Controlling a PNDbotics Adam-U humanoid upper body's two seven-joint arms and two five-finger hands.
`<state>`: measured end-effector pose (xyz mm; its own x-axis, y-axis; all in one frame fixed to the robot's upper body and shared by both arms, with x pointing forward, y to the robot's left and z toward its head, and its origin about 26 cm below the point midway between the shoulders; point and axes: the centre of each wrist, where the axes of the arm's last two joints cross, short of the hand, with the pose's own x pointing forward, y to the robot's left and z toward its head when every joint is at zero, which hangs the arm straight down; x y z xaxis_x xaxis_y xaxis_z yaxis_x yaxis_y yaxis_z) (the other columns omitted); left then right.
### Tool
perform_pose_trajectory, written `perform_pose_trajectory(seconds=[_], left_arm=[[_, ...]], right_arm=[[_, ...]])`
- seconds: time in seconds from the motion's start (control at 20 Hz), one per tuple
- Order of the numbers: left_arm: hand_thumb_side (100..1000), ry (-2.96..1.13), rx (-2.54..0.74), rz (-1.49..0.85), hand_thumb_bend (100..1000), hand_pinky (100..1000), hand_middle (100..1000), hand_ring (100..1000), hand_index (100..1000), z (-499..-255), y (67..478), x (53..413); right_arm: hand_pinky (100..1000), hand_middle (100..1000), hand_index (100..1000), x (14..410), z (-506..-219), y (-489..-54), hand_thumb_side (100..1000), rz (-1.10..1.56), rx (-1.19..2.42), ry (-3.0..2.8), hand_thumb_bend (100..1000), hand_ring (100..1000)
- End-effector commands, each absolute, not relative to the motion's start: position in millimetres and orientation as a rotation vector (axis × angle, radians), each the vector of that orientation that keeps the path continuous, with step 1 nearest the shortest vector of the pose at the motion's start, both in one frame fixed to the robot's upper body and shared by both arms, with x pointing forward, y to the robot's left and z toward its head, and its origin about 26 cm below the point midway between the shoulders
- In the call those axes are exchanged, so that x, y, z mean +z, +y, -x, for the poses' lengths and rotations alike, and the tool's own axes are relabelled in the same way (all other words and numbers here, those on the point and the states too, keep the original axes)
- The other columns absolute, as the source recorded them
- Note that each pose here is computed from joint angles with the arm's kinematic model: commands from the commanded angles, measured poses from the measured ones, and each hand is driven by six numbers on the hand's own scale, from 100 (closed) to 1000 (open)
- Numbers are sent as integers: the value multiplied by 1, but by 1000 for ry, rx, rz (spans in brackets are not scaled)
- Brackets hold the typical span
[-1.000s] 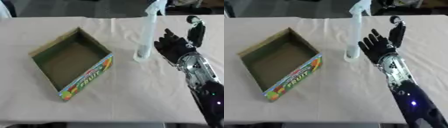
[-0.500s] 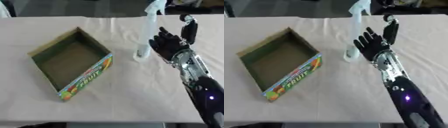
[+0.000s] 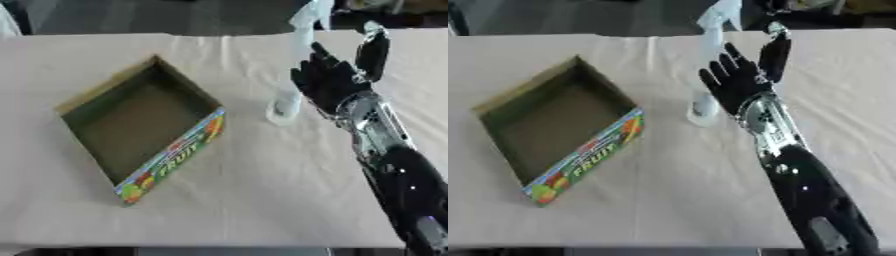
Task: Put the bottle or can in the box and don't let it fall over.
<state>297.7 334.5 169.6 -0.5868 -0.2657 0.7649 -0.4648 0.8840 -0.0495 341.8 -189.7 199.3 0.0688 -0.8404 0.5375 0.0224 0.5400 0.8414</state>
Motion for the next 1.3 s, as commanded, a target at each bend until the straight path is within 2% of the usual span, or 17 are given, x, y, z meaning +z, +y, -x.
perform_pose_trajectory(seconds=[0.05,0.75,1.3], left_arm=[[682,-2256,300,-523,585,976,818,936,805,-297,335,178],[682,-2254,302,-522,583,976,819,936,805,-297,335,178],[681,-2253,296,-526,584,974,818,935,806,-296,336,178]], right_arm=[[100,100,1000,210,-343,-187,1000,-818,-744,-1383,246,100],[100,100,990,232,-344,-184,1000,-890,-714,-1445,248,100],[100,100,990,267,-333,-178,1000,-966,-668,-1514,242,100]])
